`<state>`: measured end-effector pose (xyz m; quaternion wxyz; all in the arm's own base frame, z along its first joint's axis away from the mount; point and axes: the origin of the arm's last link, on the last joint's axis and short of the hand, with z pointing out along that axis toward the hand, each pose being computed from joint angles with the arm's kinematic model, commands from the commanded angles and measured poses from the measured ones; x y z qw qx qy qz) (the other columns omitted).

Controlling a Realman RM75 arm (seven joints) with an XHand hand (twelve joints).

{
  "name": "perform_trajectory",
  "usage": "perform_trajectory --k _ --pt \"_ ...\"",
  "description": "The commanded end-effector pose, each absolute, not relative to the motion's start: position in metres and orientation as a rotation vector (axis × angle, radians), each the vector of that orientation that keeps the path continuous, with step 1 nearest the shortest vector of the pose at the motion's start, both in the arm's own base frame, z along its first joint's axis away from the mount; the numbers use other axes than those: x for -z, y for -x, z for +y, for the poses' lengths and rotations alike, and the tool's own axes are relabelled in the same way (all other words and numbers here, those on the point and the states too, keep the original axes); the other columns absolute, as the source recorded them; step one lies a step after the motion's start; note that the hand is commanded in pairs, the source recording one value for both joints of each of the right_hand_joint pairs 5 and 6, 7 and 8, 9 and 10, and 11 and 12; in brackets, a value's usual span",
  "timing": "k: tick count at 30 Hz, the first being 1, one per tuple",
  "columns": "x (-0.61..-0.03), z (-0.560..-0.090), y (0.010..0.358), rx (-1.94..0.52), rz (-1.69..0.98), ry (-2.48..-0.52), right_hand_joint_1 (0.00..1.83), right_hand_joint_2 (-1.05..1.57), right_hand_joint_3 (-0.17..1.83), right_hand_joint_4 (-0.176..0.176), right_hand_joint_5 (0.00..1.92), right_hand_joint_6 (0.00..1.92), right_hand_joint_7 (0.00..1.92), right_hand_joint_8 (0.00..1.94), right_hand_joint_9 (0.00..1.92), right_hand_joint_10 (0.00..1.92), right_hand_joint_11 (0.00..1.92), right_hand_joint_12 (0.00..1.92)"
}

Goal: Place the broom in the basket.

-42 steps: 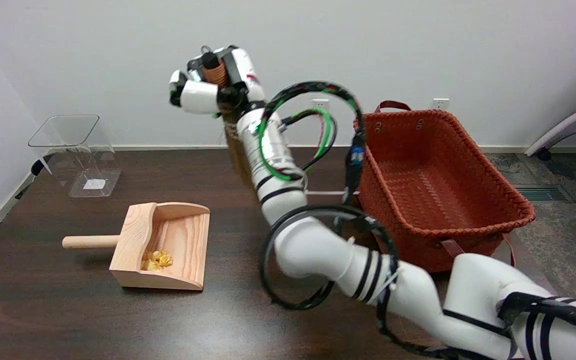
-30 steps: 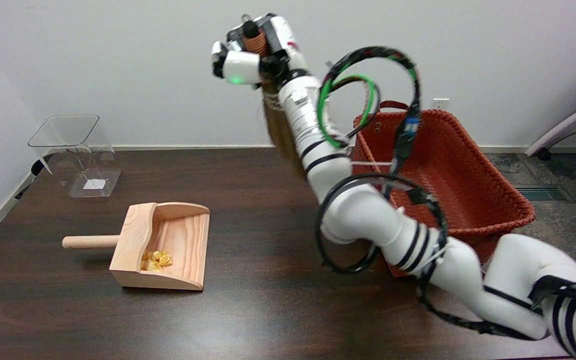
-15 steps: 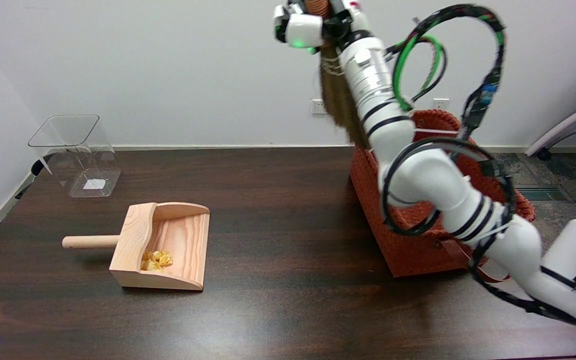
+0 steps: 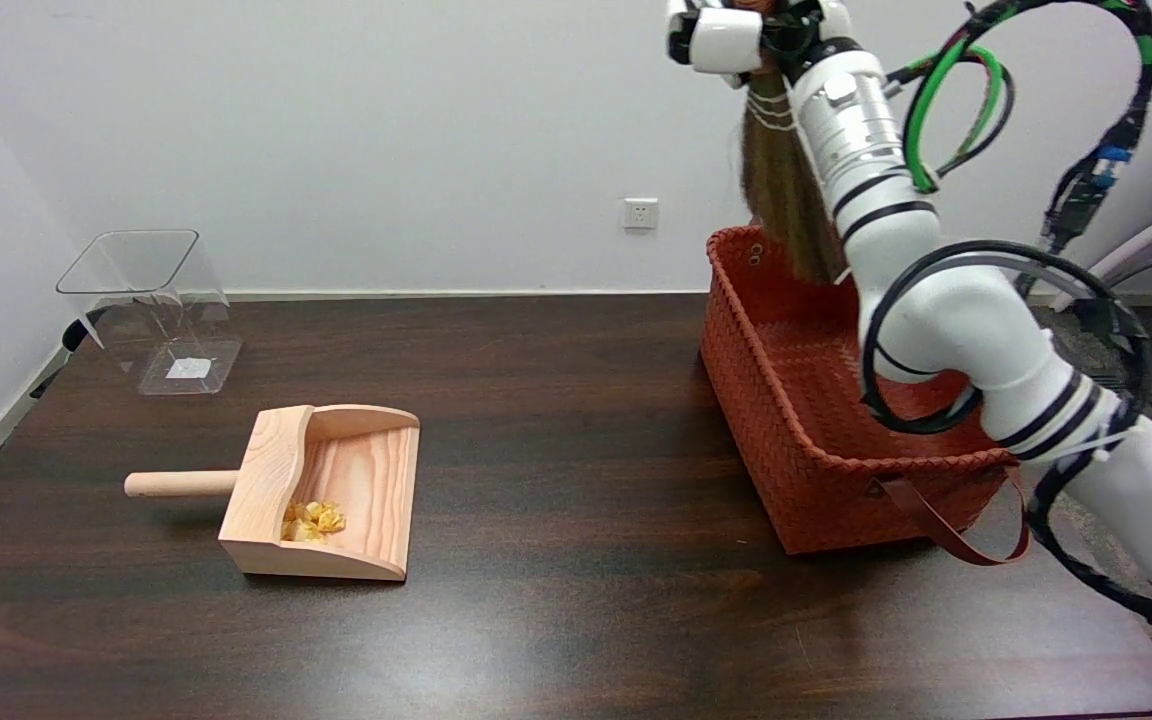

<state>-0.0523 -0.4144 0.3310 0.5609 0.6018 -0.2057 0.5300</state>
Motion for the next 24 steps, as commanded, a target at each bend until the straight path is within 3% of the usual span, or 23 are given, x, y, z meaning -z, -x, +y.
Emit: perform_trajectory --k 1,24 --pt "-0.39 -0.392 0.079 -1.25 -0.522 -1.283 1.16 0.35 1.49 0.0 1.92 1.92 1.92 1.92 1.92 1.92 1.92 1.92" --pt "-0.373 -0.381 0.167 -1.167 -0.605 -1.155 1.17 0.32 1.52 0.0 1.92 1.92 1.92 1.92 1.92 1.92 1.92 1.92"
